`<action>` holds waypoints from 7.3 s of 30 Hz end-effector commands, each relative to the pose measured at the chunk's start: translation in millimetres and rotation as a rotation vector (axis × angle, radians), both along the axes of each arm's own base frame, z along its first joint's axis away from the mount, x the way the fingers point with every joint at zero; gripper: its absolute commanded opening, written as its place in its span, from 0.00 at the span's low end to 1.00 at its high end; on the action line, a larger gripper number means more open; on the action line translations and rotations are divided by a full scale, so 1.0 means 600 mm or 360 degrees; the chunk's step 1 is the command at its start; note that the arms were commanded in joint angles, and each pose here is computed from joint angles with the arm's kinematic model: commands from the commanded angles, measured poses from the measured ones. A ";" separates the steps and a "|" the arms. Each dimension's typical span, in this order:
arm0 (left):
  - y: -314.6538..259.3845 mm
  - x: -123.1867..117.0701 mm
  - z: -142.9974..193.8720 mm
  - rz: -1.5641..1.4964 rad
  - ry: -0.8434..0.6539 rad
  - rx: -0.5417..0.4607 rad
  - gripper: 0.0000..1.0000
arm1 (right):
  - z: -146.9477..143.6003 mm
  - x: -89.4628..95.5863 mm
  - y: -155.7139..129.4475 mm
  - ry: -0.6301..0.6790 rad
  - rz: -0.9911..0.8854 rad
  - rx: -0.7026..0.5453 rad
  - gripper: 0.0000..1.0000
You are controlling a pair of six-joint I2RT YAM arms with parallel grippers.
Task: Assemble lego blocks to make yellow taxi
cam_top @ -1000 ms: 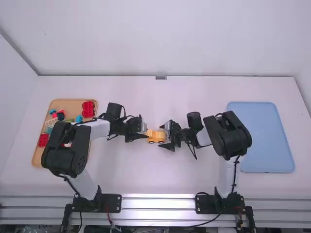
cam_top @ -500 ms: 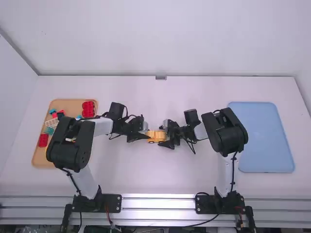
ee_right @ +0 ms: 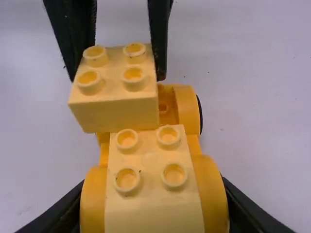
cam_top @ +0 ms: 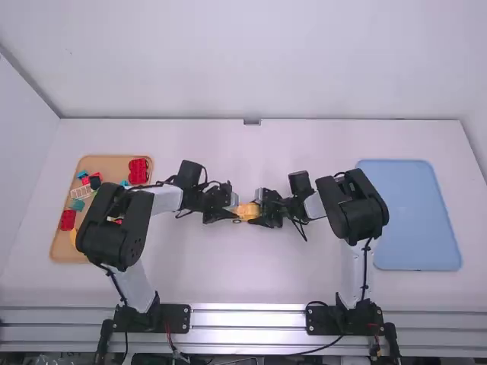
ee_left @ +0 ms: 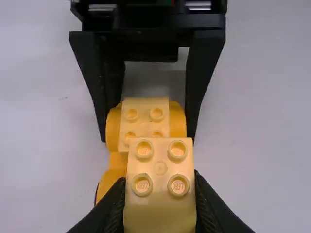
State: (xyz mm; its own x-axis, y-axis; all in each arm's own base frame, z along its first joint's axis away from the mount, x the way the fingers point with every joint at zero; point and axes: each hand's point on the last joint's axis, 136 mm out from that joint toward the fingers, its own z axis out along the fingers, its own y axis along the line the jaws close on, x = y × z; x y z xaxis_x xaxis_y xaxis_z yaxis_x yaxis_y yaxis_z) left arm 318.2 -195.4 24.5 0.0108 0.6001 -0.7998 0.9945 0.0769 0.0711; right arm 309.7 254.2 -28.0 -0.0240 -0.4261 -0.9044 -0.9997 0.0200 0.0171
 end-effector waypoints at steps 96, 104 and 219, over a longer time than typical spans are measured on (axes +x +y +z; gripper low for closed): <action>-0.020 -0.002 0.008 -0.0097 0.0127 0.0058 0.02 | -0.009 -0.005 -0.003 0.0017 0.0018 -0.0011 0.58; 0.012 -0.021 -0.060 0.0012 0.0276 0.0266 0.02 | -0.009 -0.005 -0.003 0.0017 0.0018 -0.0011 0.57; 0.803 -0.199 0.039 0.3519 0.1372 0.0315 0.70 | 0.434 0.015 0.124 -0.0479 0.0002 0.0002 0.98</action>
